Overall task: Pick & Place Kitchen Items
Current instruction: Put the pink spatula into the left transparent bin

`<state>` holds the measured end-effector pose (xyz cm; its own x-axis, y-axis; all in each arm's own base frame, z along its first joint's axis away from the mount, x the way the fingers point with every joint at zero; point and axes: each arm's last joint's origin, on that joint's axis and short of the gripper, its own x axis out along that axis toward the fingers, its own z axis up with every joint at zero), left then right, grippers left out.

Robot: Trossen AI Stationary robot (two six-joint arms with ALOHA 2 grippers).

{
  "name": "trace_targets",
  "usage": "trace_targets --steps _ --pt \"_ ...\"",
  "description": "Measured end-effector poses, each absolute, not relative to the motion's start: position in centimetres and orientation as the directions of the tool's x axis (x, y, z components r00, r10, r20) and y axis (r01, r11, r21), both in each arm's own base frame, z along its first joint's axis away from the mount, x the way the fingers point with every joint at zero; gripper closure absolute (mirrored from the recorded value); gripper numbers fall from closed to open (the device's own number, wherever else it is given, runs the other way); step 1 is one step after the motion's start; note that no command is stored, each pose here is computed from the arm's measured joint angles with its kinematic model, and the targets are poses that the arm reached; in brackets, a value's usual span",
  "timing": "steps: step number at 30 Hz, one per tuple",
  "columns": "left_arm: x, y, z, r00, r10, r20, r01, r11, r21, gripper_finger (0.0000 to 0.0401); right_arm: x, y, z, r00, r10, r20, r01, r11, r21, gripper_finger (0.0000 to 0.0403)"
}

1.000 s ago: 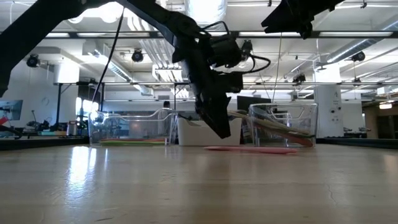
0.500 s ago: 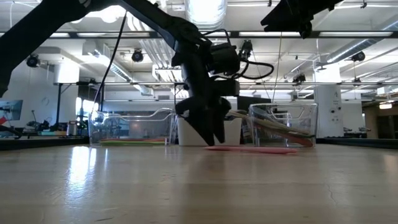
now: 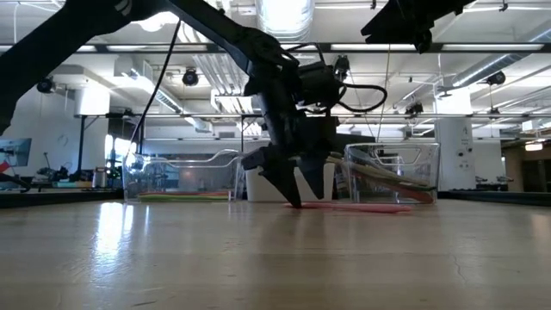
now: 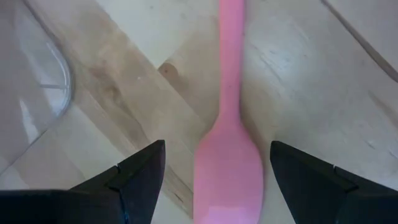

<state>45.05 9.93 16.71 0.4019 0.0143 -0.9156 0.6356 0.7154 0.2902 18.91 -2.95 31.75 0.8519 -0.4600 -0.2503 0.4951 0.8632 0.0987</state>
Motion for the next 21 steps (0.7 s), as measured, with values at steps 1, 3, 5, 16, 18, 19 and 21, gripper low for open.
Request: trace_targets --steps 1,3,5,16,18,19,21 --pt "45.1 10.1 16.6 0.398 0.01 -0.917 0.631 0.723 0.281 0.0112 18.9 -3.0 31.8 0.852 -0.461 -0.25 0.496 0.863 0.098 0.0267" --pt "45.2 10.4 16.1 0.386 0.0 -0.923 0.63 0.73 0.264 0.0112 18.9 -3.0 31.8 0.852 -0.461 -0.25 0.495 0.863 0.097 0.0264" --pt "45.3 10.5 15.5 0.371 -0.016 -0.928 0.634 0.734 0.241 0.0112 18.9 -3.0 31.8 0.851 -0.461 -0.251 0.495 0.864 0.094 0.026" --pt "44.9 10.2 11.3 0.238 -0.158 -0.958 0.559 0.829 0.002 0.0112 18.9 -2.9 31.7 0.852 -0.458 -0.252 0.491 0.867 0.083 0.0265" --pt "44.7 10.1 10.7 0.211 -0.174 -0.962 0.535 0.844 -0.035 0.0112 18.9 -2.9 31.7 0.859 -0.444 -0.254 0.478 0.874 0.087 0.0267" --pt "44.7 10.0 10.7 0.201 -0.179 -0.963 0.525 0.85 -0.048 0.0112 18.9 -2.9 31.7 0.861 -0.44 -0.254 0.474 0.876 0.088 0.0268" --pt "44.4 9.8 10.6 0.177 -0.195 -0.965 0.511 0.856 -0.079 0.0112 18.9 -2.9 31.7 0.862 -0.439 -0.254 0.472 0.877 0.088 0.0268"
